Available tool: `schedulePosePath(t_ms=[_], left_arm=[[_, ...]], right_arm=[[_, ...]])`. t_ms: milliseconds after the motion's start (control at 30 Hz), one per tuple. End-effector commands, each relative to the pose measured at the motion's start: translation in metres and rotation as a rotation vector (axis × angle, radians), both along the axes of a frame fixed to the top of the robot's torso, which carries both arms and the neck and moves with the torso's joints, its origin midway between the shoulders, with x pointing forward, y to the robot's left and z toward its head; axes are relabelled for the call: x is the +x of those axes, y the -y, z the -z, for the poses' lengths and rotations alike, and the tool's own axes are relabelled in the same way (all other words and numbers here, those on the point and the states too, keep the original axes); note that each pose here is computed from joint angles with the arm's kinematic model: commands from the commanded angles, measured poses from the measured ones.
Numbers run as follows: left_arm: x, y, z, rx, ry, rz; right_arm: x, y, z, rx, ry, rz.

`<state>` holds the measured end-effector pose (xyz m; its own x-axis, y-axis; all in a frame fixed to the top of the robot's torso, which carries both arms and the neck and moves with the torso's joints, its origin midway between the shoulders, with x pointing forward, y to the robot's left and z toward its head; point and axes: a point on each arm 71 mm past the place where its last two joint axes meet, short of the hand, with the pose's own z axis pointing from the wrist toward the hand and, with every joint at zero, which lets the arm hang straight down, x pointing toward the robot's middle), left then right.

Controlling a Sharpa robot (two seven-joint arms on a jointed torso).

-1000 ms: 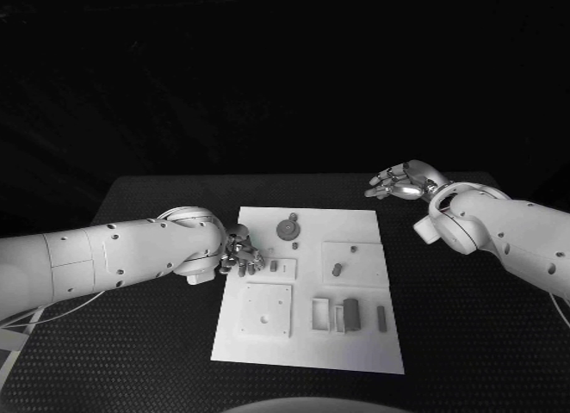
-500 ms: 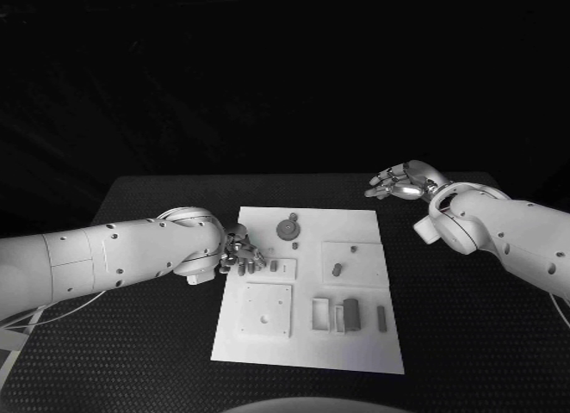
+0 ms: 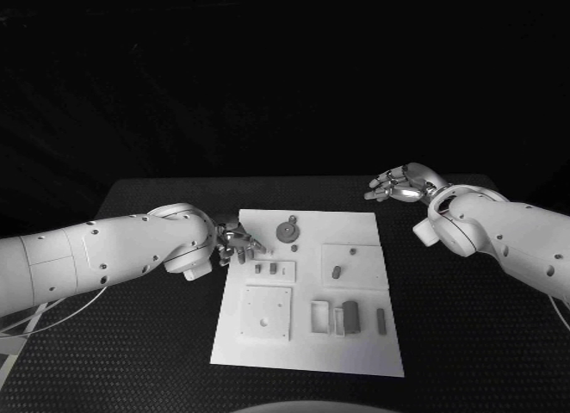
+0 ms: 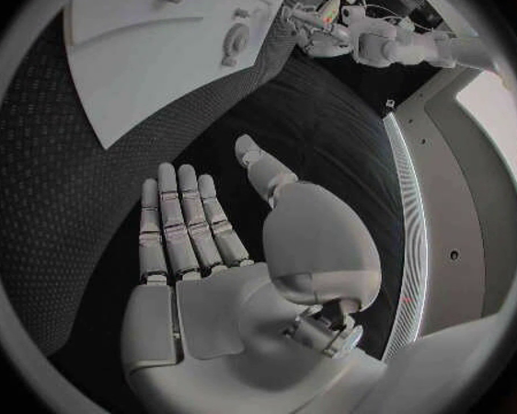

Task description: Assemble the parts on the task board

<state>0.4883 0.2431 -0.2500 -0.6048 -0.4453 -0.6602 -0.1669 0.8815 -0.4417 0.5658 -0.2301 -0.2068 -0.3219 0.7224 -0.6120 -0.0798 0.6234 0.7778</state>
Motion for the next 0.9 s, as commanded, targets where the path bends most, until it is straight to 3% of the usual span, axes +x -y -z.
schedulePosePath(t_ms=[33,100,200,267,367,467,533,700,900], left_arm=[[0.0123,0.005,-0.0243,-0.170,0.220,-0.065],[0.0173,0.006,-0.0351,-0.209,0.314,-0.069],[0.0230,0.012,-0.0512,-0.291,0.476,-0.016],[0.0229,0.018,-0.0557,-0.321,0.524,0.048],[0.0230,0.031,-0.0603,-0.254,0.603,0.179],[0.0193,0.046,-0.0592,-0.192,0.623,0.327],[0.0173,0.055,-0.0599,-0.158,0.652,0.397],[0.0152,0.073,-0.0578,-0.063,0.711,0.516],[0.0142,0.089,-0.0427,0.056,0.702,0.605]], right_arm=[[0.000,0.001,0.000,0.005,0.000,-0.003],[0.000,0.001,0.000,0.005,0.003,0.000],[0.001,0.002,0.000,0.006,0.004,0.003],[0.001,0.002,0.001,0.011,0.001,0.007],[0.002,0.003,0.001,0.012,0.001,0.010],[0.002,0.002,0.001,0.020,-0.004,0.013],[0.002,0.002,0.001,0.020,-0.004,0.012],[0.002,0.001,0.001,0.024,-0.006,0.012],[0.002,-0.002,0.001,0.028,-0.008,0.006]])
